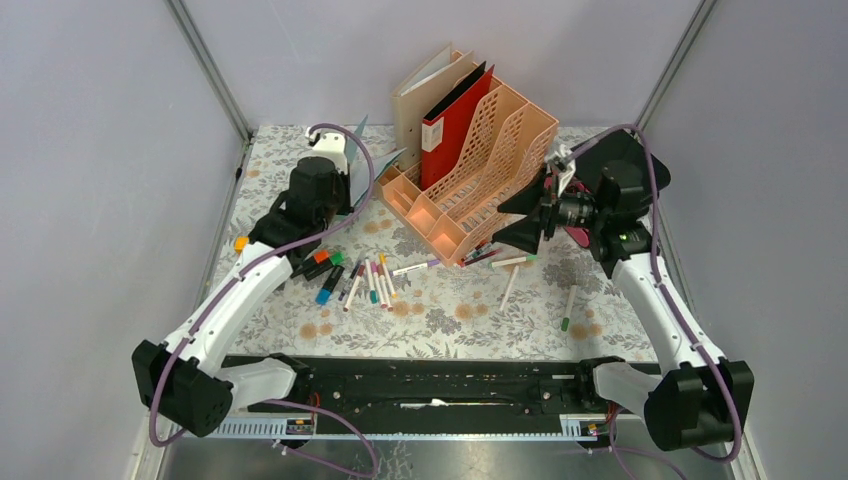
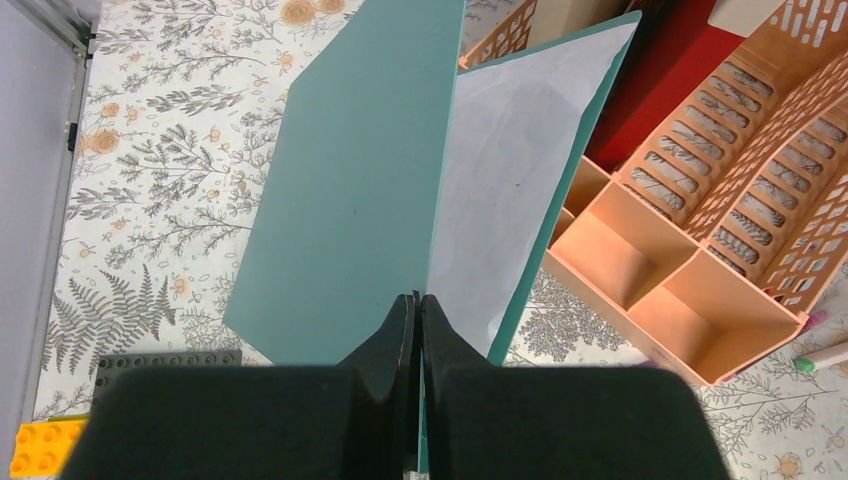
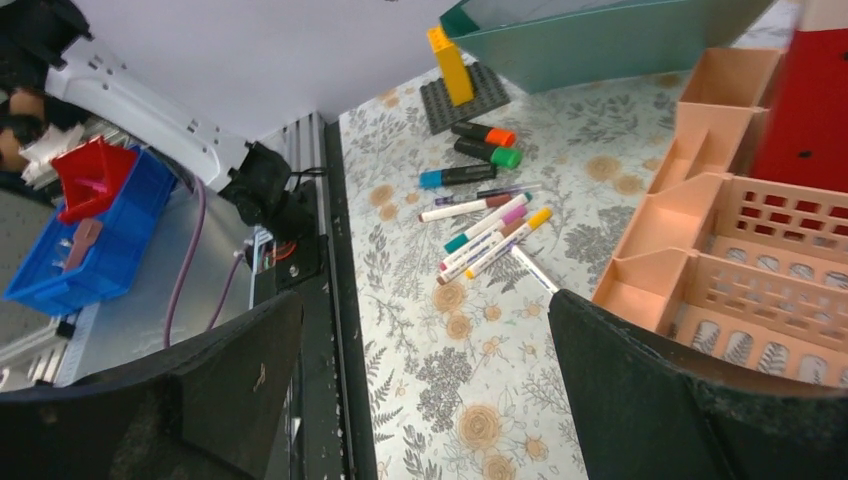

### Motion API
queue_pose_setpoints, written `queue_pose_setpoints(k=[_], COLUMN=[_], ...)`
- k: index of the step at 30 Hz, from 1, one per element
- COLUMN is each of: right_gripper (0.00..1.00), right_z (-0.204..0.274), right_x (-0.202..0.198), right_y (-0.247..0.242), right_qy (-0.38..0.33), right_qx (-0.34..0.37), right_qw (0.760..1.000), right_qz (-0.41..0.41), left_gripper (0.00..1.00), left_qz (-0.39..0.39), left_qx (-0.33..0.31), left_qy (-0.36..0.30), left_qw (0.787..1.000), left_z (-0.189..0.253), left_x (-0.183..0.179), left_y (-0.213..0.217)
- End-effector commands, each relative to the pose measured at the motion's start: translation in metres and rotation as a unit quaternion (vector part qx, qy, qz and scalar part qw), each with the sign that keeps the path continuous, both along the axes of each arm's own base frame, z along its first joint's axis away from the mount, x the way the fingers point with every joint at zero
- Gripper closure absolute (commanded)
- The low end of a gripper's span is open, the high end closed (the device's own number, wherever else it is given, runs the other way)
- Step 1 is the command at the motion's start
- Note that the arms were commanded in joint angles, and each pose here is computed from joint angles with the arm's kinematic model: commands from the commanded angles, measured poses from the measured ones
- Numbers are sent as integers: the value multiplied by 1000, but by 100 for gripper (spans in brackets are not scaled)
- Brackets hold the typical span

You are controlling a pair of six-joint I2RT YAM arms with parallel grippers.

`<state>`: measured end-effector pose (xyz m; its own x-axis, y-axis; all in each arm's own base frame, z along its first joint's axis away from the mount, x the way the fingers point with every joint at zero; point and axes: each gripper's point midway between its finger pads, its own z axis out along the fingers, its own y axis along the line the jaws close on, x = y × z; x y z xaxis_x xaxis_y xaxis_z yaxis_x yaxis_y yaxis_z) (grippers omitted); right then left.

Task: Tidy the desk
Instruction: Pick up the folder from the corner of the board.

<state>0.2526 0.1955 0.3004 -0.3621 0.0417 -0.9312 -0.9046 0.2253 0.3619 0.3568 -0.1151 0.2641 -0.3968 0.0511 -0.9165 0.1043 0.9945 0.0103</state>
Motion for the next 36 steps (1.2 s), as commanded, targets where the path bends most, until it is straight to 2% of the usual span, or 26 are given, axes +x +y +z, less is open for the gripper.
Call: queue_pose_setpoints(k=[1,5,10,14,19,26,29,36], right_gripper=[0,0,0,0,0,0,1,14], right_z=[9,4,5,1,-9,-32,-42,-63], right_x=[-5,-3,1,14,45,78,91,114], right_y=[23,48,80,105,139,177,193,222], right_qy=[-56,-76,-194,-313,-446,-519,-536,-563], right_qx=[-29,-75,-123,-165,-257,-318,-323,-342], right_qw=[997,992,963,915,832,764,751,725], right_qz=[37,66,139,192,206,214,211,202], left_gripper=[100,100,100,100,100,100,100,100], left_qz=[-4,-13,-22,-28,-36,-51,-58,-72], left_qx=[-33,-44,-49,-51,-57,-76,-84,-94], left_qy=[-21,-20,-20,-20,-14,-10,-7,0], left_qw=[999,999,998,998,998,996,995,993], left_z=[16,15,14,13,7,2,0,-5], left_x=[-8,-17,-25,-28,-32,-41,-44,-49], left_y=[1,1,1,1,-1,-5,-8,-13])
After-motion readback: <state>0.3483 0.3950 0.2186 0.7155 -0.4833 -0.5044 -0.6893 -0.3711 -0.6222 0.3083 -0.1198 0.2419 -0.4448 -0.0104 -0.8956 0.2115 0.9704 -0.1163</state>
